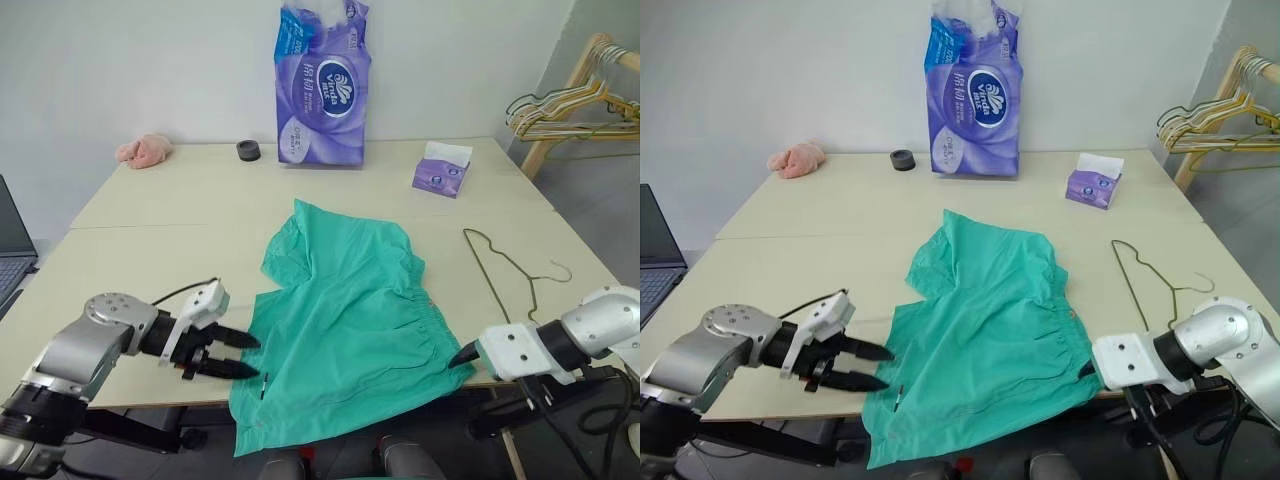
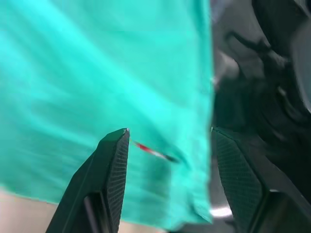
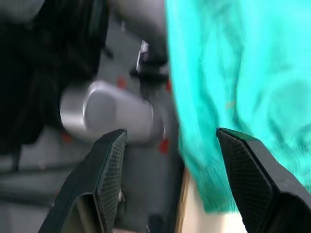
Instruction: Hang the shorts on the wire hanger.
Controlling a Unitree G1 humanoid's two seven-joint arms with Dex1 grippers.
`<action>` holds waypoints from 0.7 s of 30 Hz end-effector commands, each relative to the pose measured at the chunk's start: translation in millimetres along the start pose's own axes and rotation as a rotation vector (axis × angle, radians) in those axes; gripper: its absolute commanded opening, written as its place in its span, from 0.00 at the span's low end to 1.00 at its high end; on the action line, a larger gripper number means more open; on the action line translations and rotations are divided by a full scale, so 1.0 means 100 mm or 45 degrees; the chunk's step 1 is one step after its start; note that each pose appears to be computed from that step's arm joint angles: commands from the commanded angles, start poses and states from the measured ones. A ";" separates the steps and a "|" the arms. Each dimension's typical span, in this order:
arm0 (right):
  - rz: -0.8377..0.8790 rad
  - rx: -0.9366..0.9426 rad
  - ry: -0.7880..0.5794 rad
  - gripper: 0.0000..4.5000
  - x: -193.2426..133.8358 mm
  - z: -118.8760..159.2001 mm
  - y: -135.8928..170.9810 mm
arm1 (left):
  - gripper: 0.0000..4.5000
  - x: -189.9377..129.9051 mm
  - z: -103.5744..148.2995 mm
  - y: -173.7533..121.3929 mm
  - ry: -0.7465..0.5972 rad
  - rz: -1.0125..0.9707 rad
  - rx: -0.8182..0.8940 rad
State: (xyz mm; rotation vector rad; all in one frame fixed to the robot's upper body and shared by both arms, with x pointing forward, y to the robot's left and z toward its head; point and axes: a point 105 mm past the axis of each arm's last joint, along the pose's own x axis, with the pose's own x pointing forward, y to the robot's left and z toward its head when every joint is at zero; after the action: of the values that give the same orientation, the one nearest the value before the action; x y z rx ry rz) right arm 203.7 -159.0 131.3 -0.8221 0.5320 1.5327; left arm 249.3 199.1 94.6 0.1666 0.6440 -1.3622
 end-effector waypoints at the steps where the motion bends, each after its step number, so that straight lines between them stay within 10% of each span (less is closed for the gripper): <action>1: -0.392 0.070 -0.068 0.70 -0.20 -0.02 -0.52 | 0.62 0.15 0.27 0.15 -0.114 0.072 0.049; 10: -0.934 0.179 0.129 0.70 -0.30 -0.75 -1.21 | 0.62 0.79 0.21 -0.09 -0.052 -0.103 0.134; 21: -1.096 0.201 -0.125 0.70 0.05 -0.63 -1.67 | 0.62 0.89 0.01 0.00 0.010 -0.044 0.077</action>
State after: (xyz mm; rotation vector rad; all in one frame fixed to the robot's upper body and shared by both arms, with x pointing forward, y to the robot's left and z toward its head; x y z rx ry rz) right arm 374.7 -183.8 97.3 -0.7006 0.2237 0.7229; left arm 255.1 124.2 47.0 0.1920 0.6391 -1.4073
